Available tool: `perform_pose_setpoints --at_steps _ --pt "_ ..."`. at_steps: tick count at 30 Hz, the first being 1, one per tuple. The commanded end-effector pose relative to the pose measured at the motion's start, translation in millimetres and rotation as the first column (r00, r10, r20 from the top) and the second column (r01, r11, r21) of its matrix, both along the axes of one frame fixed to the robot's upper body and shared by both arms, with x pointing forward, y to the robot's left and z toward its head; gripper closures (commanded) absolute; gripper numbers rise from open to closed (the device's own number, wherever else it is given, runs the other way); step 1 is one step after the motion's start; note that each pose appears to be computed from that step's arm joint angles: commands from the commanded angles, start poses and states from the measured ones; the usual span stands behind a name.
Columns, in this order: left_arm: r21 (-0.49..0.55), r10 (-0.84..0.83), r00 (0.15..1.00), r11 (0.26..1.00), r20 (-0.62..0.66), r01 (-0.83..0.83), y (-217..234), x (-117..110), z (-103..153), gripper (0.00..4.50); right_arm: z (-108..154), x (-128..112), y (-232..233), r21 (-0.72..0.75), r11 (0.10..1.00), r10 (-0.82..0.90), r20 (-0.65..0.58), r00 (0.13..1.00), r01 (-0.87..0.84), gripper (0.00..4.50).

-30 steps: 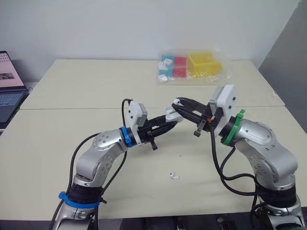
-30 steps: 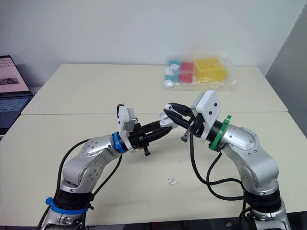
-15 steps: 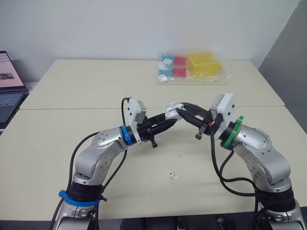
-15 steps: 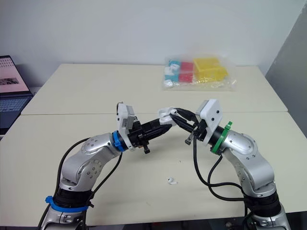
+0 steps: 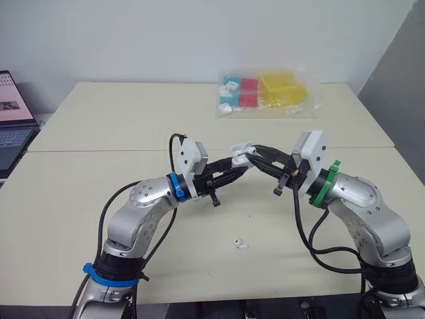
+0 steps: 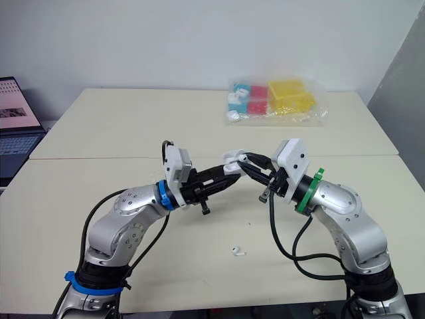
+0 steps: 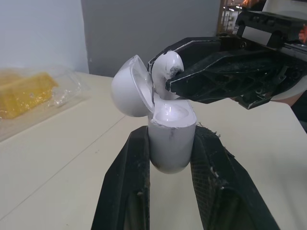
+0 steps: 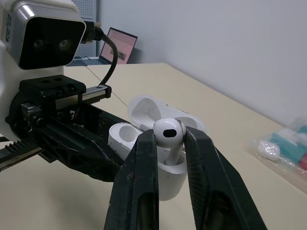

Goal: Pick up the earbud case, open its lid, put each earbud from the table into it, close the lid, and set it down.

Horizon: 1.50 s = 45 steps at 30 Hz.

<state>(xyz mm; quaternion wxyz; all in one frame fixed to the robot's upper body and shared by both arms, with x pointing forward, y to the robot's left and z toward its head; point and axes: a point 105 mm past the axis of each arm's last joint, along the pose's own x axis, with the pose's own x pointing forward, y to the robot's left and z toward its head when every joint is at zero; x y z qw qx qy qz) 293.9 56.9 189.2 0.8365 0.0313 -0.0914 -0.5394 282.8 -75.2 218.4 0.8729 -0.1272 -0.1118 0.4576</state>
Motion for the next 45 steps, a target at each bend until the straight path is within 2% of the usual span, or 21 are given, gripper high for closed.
perform_pose_setpoints --at_steps 1,6,12,16,18,21,25,27,29,35,45 --pt "-0.039 0.0 0.993 0.999 0.118 0.004 1 -4 23 3.71 1 -3 -1 0.0 1.0 0.012 -0.032 0.999 -0.012 3.01" --pt "-0.035 0.009 0.993 0.999 0.117 -0.005 2 -3 20 3.71 10 -7 -3 0.017 0.999 0.029 -0.041 0.999 -0.028 1.23" --pt "-0.044 0.074 0.994 0.996 0.083 -0.071 11 6 13 3.71 30 -21 -17 0.022 0.999 0.047 -0.029 0.998 -0.046 1.18" --pt "-0.039 0.176 0.98 0.984 0.095 -0.173 27 18 10 3.71 19 -36 -32 -0.172 0.982 0.074 -0.062 0.995 -0.084 1.18" --pt "-0.033 0.192 0.975 0.981 0.108 -0.19 30 19 9 3.71 14 -38 -34 -0.224 0.97 0.078 -0.07 0.995 -0.091 1.18" --pt "-0.025 0.209 0.973 0.978 0.1 -0.207 37 20 7 3.71 -19 -51 -29 -0.383 0.905 0.121 -0.177 0.977 -0.182 1.18" --pt "-0.001 0.207 0.974 0.978 0.089 -0.207 42 14 2 3.71 -65 -49 -13 -0.519 0.823 0.102 -0.262 0.96 -0.229 1.18" --pt "0.008 0.2 0.976 0.979 0.085 -0.202 42 11 0 3.71 -82 -57 -6 -0.523 0.794 0.131 -0.35 0.927 -0.31 1.18" --pt "0.018 0.196 0.977 0.98 0.078 -0.198 42 8 -1 3.71 -94 -59 7 -0.524 0.774 0.169 -0.37 0.914 -0.355 1.18" --pt "0.039 0.189 0.981 0.981 0.054 -0.191 43 1 -4 3.71 -122 -56 29 -0.536 0.754 0.17 -0.4 0.901 -0.38 1.18" --pt "0.046 0.186 0.982 0.981 0.043 -0.188 42 -2 -4 3.71 -145 -55 27 -0.534 0.778 0.087 -0.431 0.898 -0.332 1.18"
